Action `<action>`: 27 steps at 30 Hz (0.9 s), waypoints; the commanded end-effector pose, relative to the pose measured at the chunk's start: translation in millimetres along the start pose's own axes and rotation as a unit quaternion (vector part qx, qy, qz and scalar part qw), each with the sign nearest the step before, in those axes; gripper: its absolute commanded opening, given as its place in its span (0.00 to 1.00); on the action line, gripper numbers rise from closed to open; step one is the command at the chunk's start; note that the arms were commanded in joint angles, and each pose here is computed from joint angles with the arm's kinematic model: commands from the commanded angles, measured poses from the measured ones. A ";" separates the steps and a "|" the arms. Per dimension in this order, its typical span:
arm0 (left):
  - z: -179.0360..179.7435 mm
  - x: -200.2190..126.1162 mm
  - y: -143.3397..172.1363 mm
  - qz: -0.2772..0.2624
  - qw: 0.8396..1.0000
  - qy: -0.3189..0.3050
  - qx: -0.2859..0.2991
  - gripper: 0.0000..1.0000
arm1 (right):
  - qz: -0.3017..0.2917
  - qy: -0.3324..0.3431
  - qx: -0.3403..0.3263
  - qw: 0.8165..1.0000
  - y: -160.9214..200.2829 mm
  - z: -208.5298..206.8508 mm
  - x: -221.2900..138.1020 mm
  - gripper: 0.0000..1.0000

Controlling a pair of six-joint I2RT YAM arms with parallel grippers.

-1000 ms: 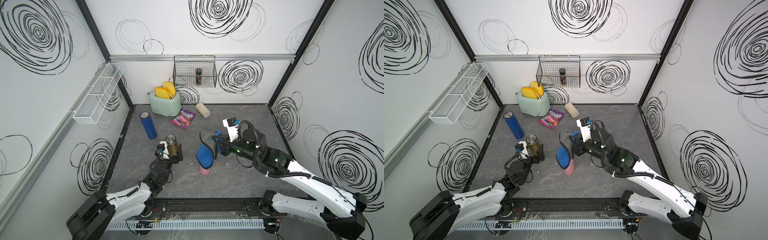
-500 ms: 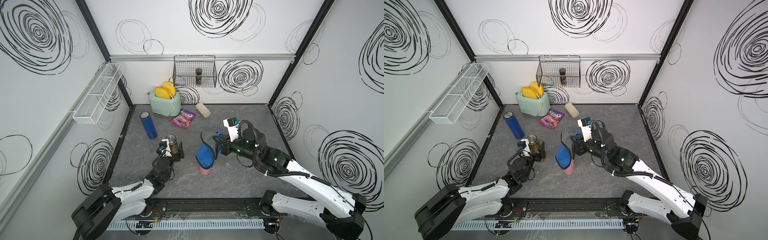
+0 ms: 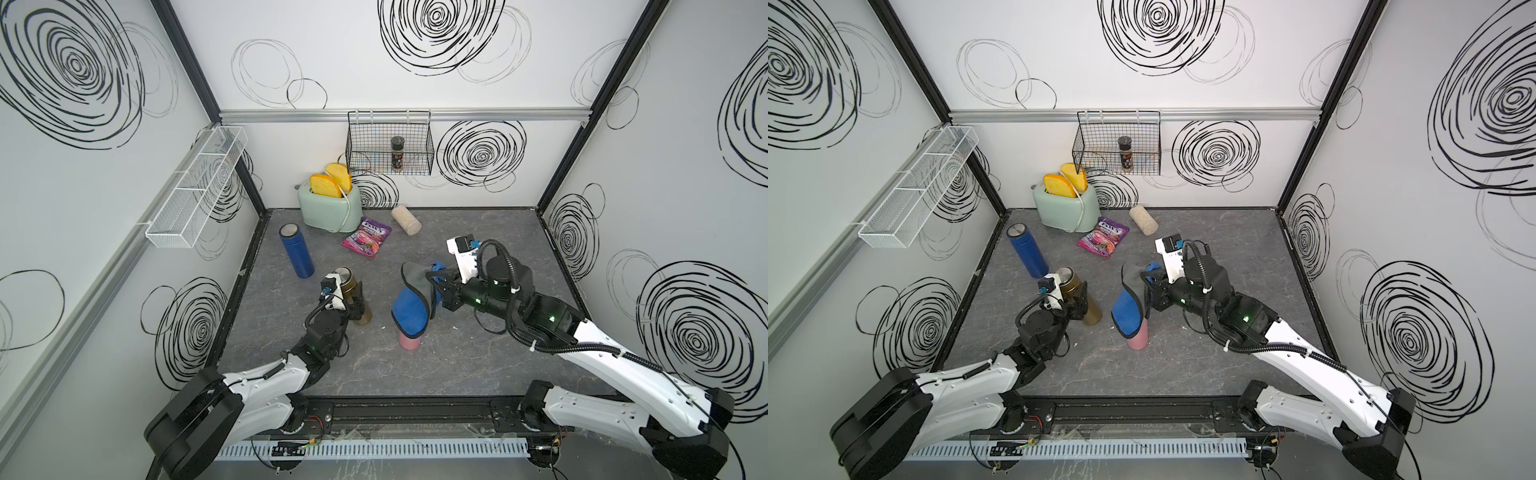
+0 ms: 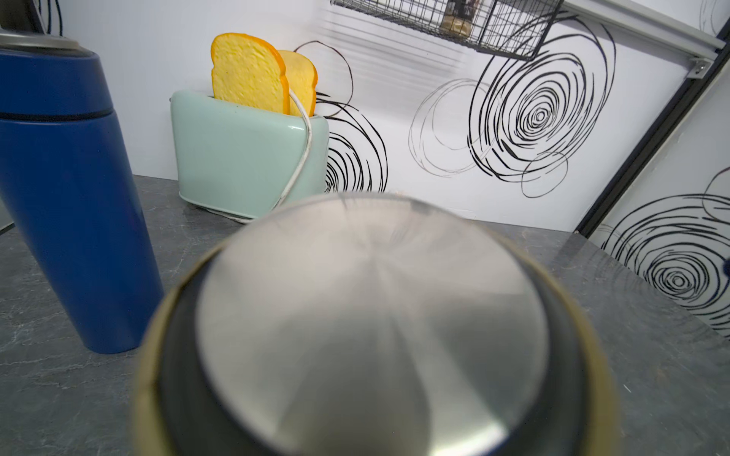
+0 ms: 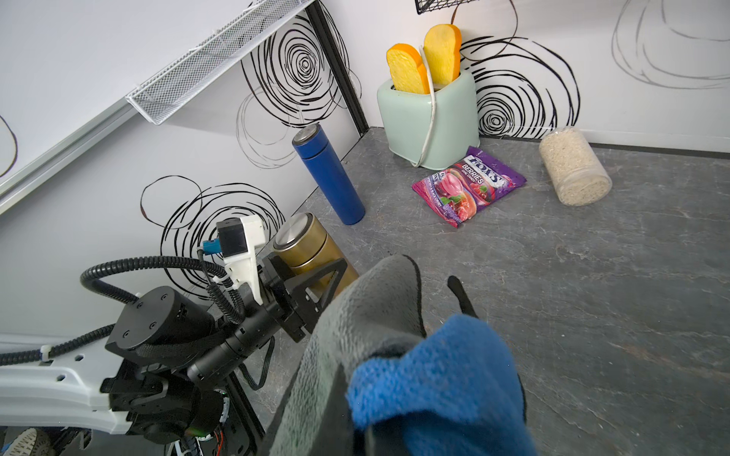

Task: Wipe the surface of the thermos
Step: Pick up the thermos from the center of the board.

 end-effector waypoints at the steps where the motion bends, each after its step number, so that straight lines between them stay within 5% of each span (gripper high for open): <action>1: -27.9 -8.5 -30.3 -0.023 0.999 0.043 -0.001 0.09 | -0.033 -0.028 -0.001 0.999 -29.0 14.6 -2.7 0.00; 3: -39.7 -19.8 -38.7 -0.020 0.998 0.056 0.022 0.00 | -0.037 -0.041 -0.005 0.998 -36.6 22.4 0.7 0.00; 21: -101.3 -96.6 -69.2 -0.024 0.968 0.074 0.238 0.00 | -0.014 -0.156 -0.062 0.986 -37.7 150.8 47.2 0.00; 27: -106.5 -111.4 -92.2 -0.055 0.972 0.078 0.216 0.00 | 0.002 -0.159 -0.026 0.987 -17.4 145.9 42.7 0.00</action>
Point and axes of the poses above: each gripper's point midway between its finger pads, its own x axis out along the fingers, its own z axis along the line the jaws close on, y = z × x, the point moved 1 cm from there along -x, back along the fingers, and after that the axes turned 9 degrees about -x, right-handed, at the moved point
